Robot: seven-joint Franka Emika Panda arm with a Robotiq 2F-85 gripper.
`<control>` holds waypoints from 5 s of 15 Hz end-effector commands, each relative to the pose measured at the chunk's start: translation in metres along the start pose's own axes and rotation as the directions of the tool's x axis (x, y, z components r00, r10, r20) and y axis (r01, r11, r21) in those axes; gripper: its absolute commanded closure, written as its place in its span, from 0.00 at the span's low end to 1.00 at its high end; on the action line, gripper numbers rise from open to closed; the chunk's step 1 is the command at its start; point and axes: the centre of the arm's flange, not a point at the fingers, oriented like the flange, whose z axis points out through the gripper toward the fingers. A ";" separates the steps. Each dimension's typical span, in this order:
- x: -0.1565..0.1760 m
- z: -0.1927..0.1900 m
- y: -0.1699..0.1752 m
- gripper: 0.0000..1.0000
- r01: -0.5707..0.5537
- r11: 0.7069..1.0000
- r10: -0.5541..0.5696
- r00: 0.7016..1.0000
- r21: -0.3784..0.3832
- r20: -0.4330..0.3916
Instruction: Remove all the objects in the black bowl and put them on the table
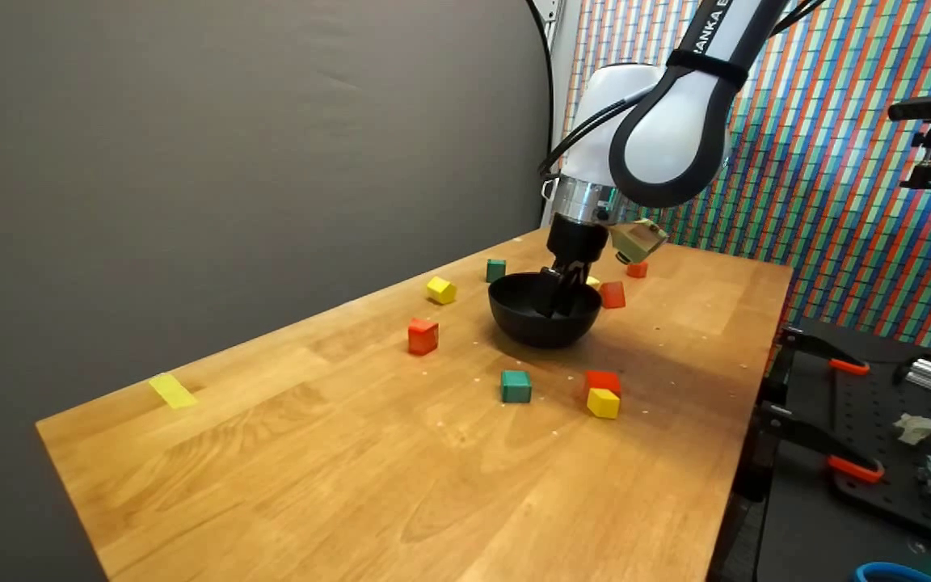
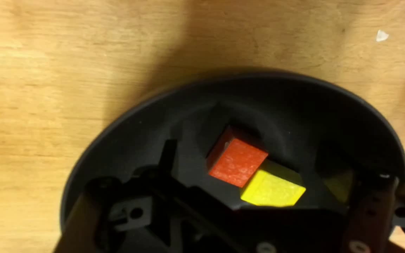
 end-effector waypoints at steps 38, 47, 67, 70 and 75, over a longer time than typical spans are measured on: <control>-0.127 -0.064 0.054 0.27 -0.187 0.982 0.191 0.968 -0.038 0.164; -0.080 -0.113 0.038 0.00 -0.114 0.988 0.109 0.993 -0.108 -0.049; 0.053 0.000 -0.004 0.00 -0.001 0.997 0.003 1.000 0.083 -0.015; 0.054 0.015 -0.003 0.00 -0.026 0.993 0.025 1.000 0.116 0.007; 0.044 0.029 0.014 0.00 -0.085 0.988 0.080 0.996 0.132 0.040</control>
